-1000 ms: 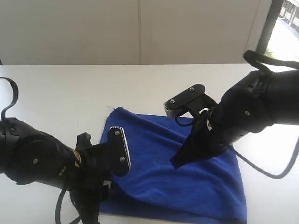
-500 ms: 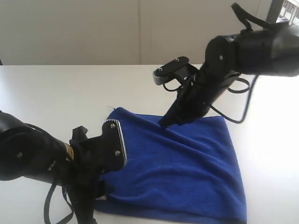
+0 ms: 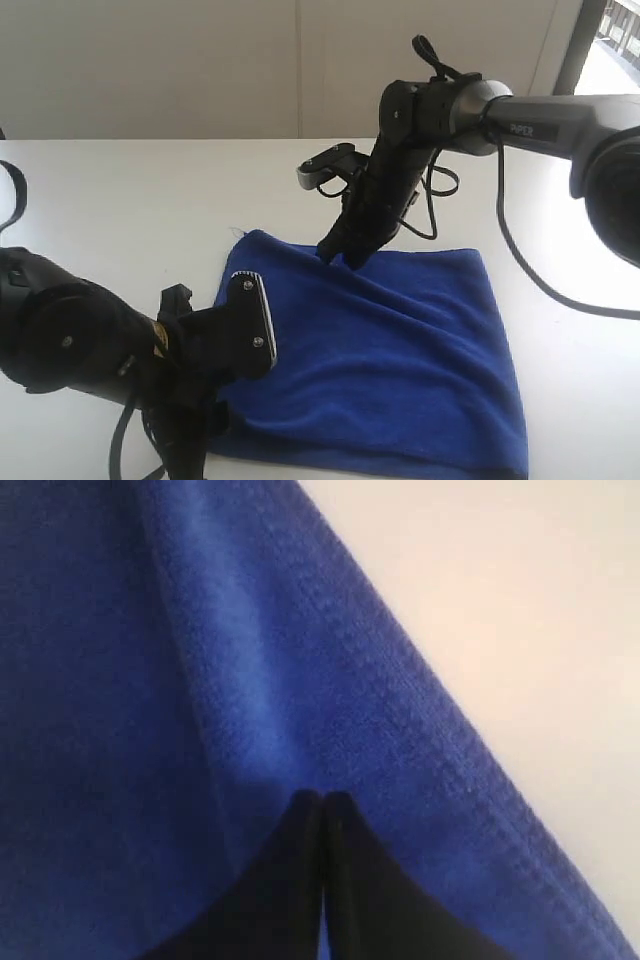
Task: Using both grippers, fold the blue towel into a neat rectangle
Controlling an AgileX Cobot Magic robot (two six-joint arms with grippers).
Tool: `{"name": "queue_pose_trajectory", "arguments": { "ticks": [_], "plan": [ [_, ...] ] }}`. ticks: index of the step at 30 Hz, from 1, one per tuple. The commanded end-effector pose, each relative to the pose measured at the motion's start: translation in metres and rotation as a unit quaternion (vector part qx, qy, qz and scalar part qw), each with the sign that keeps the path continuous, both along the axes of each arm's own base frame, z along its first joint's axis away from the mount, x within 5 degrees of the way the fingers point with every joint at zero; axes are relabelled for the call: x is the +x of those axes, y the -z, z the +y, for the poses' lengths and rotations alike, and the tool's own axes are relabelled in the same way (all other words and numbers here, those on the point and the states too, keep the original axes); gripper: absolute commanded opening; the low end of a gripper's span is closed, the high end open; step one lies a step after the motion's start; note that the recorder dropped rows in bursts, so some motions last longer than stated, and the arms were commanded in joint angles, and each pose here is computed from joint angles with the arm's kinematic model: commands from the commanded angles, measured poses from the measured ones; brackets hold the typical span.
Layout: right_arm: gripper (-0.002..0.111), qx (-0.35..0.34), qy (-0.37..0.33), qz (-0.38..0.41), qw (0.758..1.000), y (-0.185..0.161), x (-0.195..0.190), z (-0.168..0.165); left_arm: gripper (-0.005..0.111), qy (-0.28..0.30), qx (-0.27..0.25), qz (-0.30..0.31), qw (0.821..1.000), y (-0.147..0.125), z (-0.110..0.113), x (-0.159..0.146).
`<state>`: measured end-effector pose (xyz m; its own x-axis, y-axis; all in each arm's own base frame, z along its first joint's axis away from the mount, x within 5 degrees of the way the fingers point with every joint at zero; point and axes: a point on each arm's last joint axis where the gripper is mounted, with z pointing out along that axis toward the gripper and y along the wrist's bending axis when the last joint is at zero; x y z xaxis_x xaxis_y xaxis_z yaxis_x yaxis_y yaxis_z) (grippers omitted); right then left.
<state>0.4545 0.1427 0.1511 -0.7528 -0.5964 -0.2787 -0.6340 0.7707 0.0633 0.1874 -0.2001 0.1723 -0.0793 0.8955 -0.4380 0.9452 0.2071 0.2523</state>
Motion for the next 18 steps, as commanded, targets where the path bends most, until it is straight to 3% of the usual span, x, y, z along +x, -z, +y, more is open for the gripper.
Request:
{"name": "queue_pose_trajectory", "arguments": {
  "ticks": [1,4,18],
  "plan": [
    [0.0,-0.001,-0.006,0.012,1.0,0.009,0.003,-0.001,0.061,0.019,0.001,-0.019,1.0,0.007,-0.004,0.002],
    [0.0,-0.005,-0.007,0.017,1.0,0.013,0.004,-0.001,0.068,0.022,-0.003,-0.032,0.999,0.011,-0.006,0.006],
    [0.0,-0.007,-0.006,0.026,1.0,0.023,0.004,-0.001,0.069,0.066,0.015,-0.062,0.996,0.023,-0.011,0.011]
  ]
}}
